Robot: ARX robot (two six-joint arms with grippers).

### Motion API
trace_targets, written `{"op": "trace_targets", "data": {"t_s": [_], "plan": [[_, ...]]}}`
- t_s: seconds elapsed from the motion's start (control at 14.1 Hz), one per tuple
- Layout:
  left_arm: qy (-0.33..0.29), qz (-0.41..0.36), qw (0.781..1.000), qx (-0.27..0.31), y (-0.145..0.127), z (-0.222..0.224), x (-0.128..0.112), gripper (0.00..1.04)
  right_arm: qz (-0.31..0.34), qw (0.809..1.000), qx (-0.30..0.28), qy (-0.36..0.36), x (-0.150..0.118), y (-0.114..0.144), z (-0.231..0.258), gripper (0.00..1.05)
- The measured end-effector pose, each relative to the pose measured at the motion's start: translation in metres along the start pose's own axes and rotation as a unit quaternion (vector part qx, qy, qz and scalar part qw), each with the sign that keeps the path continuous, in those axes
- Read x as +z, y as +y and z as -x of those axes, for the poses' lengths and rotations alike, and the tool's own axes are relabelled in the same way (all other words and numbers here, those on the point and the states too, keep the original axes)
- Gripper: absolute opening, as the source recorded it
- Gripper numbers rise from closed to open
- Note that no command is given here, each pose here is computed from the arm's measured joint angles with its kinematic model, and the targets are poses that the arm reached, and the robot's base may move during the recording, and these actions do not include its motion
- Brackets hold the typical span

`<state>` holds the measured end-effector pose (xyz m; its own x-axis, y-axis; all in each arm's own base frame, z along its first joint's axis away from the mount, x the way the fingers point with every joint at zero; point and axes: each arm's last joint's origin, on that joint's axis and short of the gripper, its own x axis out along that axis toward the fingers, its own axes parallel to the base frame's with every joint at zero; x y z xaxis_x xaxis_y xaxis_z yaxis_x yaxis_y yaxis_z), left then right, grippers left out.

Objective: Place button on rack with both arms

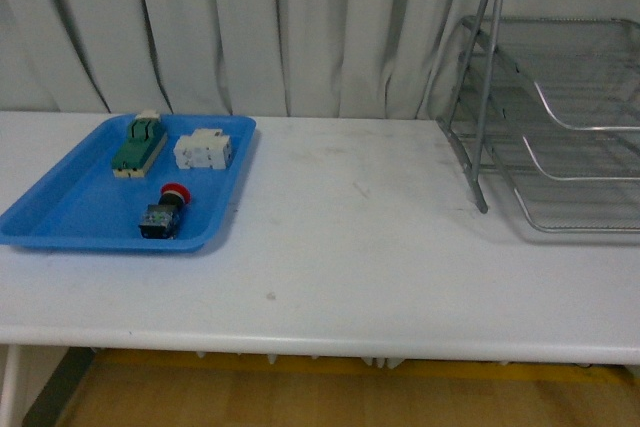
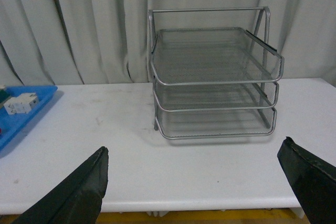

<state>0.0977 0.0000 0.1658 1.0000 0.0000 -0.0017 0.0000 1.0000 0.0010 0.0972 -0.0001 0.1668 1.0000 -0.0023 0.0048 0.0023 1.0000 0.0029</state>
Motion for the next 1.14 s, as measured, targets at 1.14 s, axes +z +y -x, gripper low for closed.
{"op": "trace_targets", "data": {"t_s": [1.14], "plan": [[0.0, 0.0, 1.0, 0.0, 0.0, 0.0, 0.0, 0.98, -0.342, 0.939, -0.008, -0.035, 0.053, -0.179, -0.226, 0.98]]}}
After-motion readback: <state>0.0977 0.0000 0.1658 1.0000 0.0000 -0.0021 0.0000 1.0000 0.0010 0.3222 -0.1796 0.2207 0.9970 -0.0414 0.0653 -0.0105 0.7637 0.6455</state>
